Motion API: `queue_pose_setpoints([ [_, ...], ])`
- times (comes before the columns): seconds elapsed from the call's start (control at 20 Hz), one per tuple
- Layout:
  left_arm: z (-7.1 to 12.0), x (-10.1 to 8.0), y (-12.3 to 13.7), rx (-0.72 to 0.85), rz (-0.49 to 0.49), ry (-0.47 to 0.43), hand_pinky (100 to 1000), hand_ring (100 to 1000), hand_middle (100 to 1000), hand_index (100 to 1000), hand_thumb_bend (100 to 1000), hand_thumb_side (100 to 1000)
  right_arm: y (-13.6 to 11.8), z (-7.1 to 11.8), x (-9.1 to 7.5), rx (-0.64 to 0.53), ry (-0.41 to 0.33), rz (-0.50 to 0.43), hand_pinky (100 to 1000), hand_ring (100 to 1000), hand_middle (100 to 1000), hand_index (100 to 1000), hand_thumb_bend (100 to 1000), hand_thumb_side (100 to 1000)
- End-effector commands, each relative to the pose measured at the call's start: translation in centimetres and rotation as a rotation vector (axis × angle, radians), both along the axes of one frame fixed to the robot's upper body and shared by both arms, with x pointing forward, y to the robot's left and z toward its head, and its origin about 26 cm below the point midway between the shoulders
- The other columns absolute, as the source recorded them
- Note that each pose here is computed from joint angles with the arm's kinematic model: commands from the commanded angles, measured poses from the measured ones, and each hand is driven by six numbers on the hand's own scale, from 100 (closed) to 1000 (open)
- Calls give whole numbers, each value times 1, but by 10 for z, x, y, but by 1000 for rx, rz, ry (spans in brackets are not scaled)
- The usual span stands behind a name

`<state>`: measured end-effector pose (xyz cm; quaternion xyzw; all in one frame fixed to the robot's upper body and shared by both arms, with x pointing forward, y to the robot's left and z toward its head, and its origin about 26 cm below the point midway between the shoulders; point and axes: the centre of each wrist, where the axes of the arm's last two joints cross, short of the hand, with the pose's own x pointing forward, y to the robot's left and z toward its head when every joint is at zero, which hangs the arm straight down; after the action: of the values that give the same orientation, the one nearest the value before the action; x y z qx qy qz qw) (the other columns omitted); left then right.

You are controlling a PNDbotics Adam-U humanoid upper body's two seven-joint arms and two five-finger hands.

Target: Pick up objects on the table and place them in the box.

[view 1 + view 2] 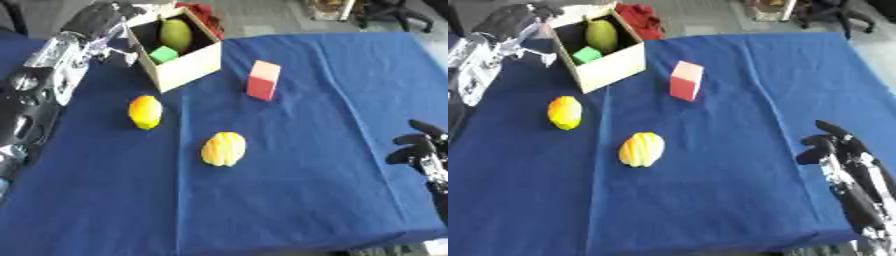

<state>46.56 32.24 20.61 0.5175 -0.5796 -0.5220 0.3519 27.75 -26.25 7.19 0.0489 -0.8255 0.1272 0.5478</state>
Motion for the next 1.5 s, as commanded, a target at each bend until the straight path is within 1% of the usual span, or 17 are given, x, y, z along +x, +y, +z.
queue_pose_setpoints([
  [0.05,31,-7,10,-35,-10,-99,810,754,788,915,100,168,-5,6,1,-10,-18,-5,606,560,622,860,100,507],
  [0.1,35,-10,10,-47,-22,-117,808,752,784,911,100,169,-5,6,1,-10,-19,-8,606,560,622,859,100,507],
  [0.15,40,-13,12,-58,-35,-135,789,725,747,888,100,187,-5,7,1,-11,-21,-10,606,560,621,859,100,505],
  [0.25,50,-21,15,-78,-63,-174,775,701,719,867,100,199,-6,7,1,-12,-24,-16,606,560,621,859,100,508],
  [0.35,56,-31,19,-90,-94,-194,764,680,694,850,100,233,-7,8,2,-12,-29,-24,606,560,621,859,100,507],
  [0.4,58,-36,20,-89,-112,-195,764,680,693,850,100,233,-8,9,2,-13,-31,-27,606,560,621,859,100,506],
  [0.45,59,-41,22,-85,-128,-191,768,679,693,850,100,186,-8,9,2,-14,-33,-30,606,560,621,859,100,504],
  [0.5,59,-46,24,-73,-147,-183,770,678,692,850,100,168,-9,9,2,-16,-35,-33,606,560,621,859,100,504],
  [0.65,57,-61,27,-40,-211,-150,783,687,695,855,100,170,-10,10,2,-17,-40,-40,606,560,621,859,100,504],
  [0.8,44,-77,25,12,-283,-57,789,698,716,868,100,172,-10,11,3,-20,-45,-43,607,560,620,859,100,502],
  [1.0,18,-93,16,51,-353,101,802,722,747,887,100,178,-9,12,3,-22,-48,-40,607,560,620,859,100,501],
  [1.25,-2,-93,9,39,-366,271,801,728,756,893,110,309,-9,12,3,-23,-48,-34,607,560,620,859,100,500],
  [1.35,-8,-90,6,45,-366,328,801,729,758,894,117,332,-8,12,3,-23,-47,-32,607,560,620,859,100,502],
  [1.5,-12,-84,2,58,-360,392,801,731,762,898,132,348,-8,12,3,-23,-46,-30,607,560,620,859,100,504],
])
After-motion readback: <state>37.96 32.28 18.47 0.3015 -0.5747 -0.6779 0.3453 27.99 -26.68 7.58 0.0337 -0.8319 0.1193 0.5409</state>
